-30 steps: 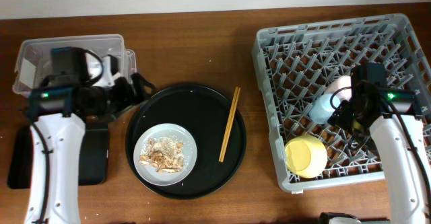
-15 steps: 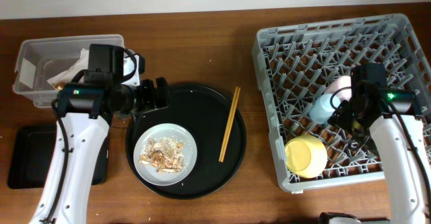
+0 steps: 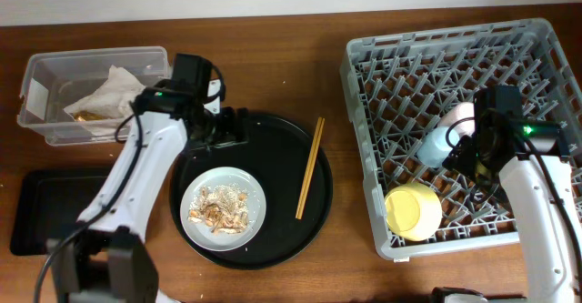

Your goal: Sort waste into correct bins and load items into the dishwasher rack

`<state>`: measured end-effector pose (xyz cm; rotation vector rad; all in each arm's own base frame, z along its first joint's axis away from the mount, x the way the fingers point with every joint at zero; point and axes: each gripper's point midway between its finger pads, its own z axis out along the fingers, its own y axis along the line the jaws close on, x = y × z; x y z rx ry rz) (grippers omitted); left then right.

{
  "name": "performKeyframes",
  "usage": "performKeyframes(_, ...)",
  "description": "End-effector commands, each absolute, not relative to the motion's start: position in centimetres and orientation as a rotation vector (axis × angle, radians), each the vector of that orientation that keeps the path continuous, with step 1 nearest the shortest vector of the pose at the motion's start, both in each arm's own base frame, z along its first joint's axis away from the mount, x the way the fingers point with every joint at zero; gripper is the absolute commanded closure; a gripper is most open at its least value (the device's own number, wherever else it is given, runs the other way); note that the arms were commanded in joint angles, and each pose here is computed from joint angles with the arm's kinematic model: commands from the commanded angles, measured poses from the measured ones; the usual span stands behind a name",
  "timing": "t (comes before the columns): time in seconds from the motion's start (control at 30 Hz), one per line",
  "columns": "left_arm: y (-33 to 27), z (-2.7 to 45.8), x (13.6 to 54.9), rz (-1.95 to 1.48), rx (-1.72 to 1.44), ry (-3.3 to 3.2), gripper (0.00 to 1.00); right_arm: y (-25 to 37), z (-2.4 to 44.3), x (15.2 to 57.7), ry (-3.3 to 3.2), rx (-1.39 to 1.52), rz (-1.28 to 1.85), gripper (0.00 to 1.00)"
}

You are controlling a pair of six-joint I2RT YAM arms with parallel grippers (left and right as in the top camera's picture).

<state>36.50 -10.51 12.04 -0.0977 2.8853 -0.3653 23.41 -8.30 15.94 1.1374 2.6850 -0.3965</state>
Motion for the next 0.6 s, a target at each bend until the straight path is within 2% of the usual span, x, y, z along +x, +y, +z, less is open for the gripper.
performKeyframes(0.0, -10.6, 11.6, 37.1, -0.350, -0.070, 2.875, 0.01, -8.5, 16.6, 23.7, 2.645, 1.160, -0.383, 0.01)
performKeyframes(0.13, -9.2, 13.9, 37.5, -0.344, -0.116, 2.841, 0.01, -8.5, 16.6, 23.7, 2.645, 1.160, -0.383, 0.01)
performKeyframes(0.17, -8.2, 14.9, 37.4, -0.340, -0.152, 2.830, 0.02, -8.5, 16.6, 23.7, 2.645, 1.160, -0.383, 0.01)
performKeyframes(0.23, -5.8, 16.7, 37.5, -0.333, -0.253, 2.789, 0.11, -8.5, 16.6, 23.7, 2.645, 1.160, -0.383, 0.01)
performKeyframes(0.4, 0.8, 19.8, 36.3, -0.308, -0.569, 2.674, 0.11, -8.5, 16.6, 23.7, 2.645, 1.160, -0.383, 0.01)
performKeyframes(0.47, 3.4, 20.2, 35.2, -0.287, -0.672, 2.654, 0.08, -8.5, 16.6, 23.7, 2.645, 1.160, -0.383, 0.01)
performKeyframes(0.5, 5.0, 20.3, 34.4, -0.274, -0.742, 2.647, 0.01, -8.5, 16.6, 23.7, 2.645, 1.160, -0.383, 0.01)
performKeyframes(0.57, 7.2, 20.0, 33.0, -0.256, -0.856, 2.650, 0.01, -8.5, 16.6, 23.7, 2.645, 1.160, -0.383, 0.01)
